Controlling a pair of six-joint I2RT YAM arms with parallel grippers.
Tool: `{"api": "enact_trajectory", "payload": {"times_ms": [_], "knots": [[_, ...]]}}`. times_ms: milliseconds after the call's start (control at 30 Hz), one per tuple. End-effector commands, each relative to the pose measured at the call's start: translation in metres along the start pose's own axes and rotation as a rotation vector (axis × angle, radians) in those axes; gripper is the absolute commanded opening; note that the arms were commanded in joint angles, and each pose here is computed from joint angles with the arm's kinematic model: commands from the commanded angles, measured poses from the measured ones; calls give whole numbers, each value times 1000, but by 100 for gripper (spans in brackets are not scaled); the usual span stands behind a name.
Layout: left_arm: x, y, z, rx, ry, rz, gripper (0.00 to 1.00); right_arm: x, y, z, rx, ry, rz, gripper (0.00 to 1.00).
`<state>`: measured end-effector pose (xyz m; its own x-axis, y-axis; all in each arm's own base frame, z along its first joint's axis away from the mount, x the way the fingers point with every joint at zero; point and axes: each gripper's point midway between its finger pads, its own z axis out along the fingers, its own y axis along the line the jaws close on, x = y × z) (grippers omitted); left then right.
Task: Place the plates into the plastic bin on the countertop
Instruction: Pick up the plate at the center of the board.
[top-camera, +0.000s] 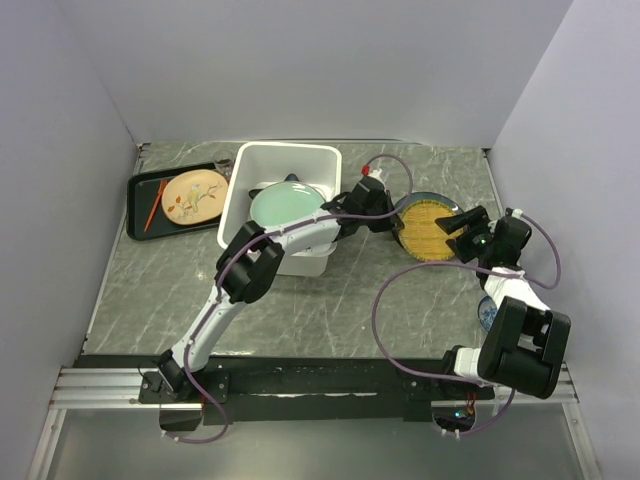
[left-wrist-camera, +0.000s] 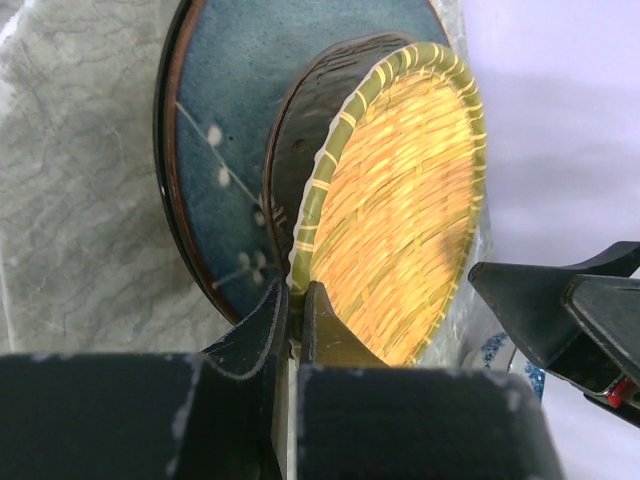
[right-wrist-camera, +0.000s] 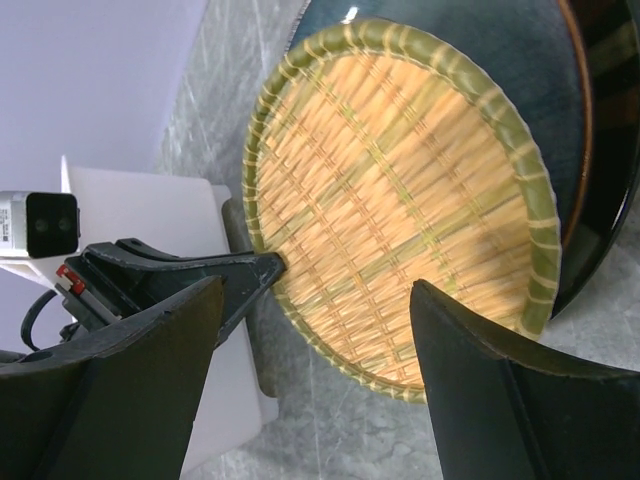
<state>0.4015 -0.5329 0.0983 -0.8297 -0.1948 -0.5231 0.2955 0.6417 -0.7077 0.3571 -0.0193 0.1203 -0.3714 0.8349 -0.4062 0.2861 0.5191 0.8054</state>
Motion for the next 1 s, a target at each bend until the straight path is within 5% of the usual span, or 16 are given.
{"api": "enact_trajectory", "payload": {"times_ms": [0,967], "knots": [[-30,-42,-33,82,-45,35,1,-13,31,-10,-78,-34,-64,83],[-89,-91,-105,195,-148,49,1,-22,66,-34,-150,-67,-127,85]]}}
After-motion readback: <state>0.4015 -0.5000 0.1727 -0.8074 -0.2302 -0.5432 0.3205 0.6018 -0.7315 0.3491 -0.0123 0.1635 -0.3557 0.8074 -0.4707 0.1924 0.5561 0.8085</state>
